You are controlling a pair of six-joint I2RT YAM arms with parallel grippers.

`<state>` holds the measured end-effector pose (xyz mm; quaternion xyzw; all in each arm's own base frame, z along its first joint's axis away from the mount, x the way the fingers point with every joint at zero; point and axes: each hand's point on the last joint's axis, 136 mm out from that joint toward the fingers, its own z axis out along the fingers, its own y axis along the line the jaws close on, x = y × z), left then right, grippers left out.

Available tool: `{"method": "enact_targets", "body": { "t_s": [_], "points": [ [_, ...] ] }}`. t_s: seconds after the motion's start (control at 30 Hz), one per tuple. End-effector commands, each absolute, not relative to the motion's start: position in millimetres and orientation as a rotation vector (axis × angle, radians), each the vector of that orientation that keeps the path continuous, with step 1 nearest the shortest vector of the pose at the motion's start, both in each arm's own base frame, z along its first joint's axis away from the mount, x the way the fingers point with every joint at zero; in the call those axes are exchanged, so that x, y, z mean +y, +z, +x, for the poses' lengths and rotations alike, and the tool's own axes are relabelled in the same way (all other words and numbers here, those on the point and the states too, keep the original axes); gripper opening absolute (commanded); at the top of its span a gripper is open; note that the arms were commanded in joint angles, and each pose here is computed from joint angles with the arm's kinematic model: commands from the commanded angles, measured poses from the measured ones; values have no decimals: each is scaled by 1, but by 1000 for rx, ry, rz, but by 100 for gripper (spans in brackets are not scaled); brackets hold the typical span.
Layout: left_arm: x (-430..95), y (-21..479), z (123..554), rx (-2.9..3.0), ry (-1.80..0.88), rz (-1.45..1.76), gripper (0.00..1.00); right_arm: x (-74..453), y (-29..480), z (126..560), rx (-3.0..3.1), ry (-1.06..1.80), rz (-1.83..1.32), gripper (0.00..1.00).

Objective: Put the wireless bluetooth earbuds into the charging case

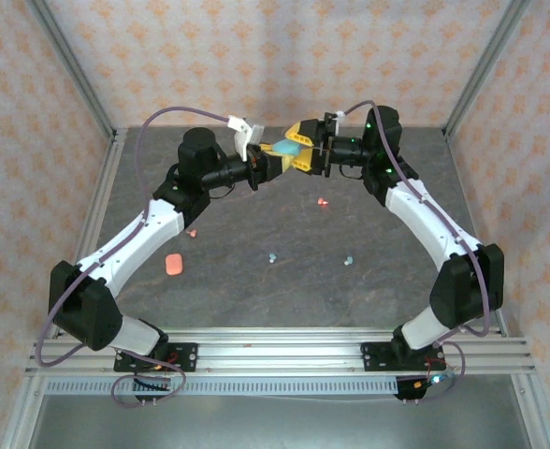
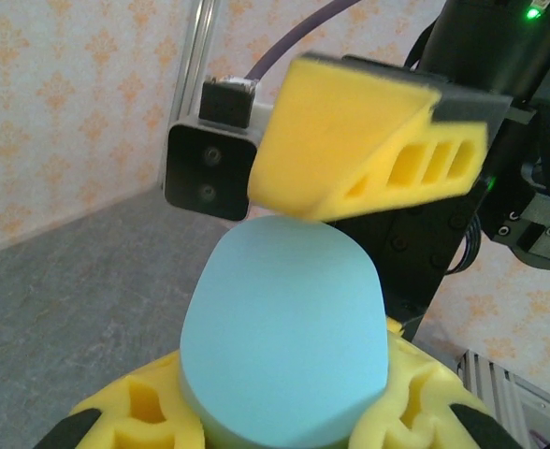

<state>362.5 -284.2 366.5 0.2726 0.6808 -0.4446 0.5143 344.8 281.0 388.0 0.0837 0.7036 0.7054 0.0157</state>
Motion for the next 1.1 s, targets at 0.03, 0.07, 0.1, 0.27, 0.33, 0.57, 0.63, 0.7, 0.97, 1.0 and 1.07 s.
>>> {"method": "enact_targets", "body": {
  "t_s": [0.03,0.07,0.1,0.27,0.33,0.57,0.63,0.7,0.97,1.0,1.07],
  "points": [
    [-285,391,341,1584,-1081,746,1,261,441,332,2009,2135,31,63],
    [-284,391,337,1590,-1085,759,0,256,446,332,1988,2104,6,63],
    [-284,392,333,1596,-1091,772,0,253,450,331,1969,2069,-27,63],
    [-282,401,308,1618,-1127,851,0,242,452,318,1904,1784,-216,63],
    [-281,405,300,1627,-1126,894,0,236,453,310,1853,1631,-309,63],
    [-278,418,274,1660,-1169,1001,0,242,468,282,1716,1438,-579,61],
    [-279,421,271,1659,-1187,1015,0,251,468,272,1697,1439,-650,61],
    [-280,423,268,1662,-1206,1028,0,260,465,262,1697,1434,-715,63],
    [-284,422,264,1695,-1281,1060,0,268,447,245,1749,1375,-847,73],
    [-284,421,264,1697,-1284,1061,0,268,447,245,1751,1371,-853,73],
    [-284,422,263,1696,-1288,1063,0,268,446,243,1750,1371,-865,73]
  ]
}}
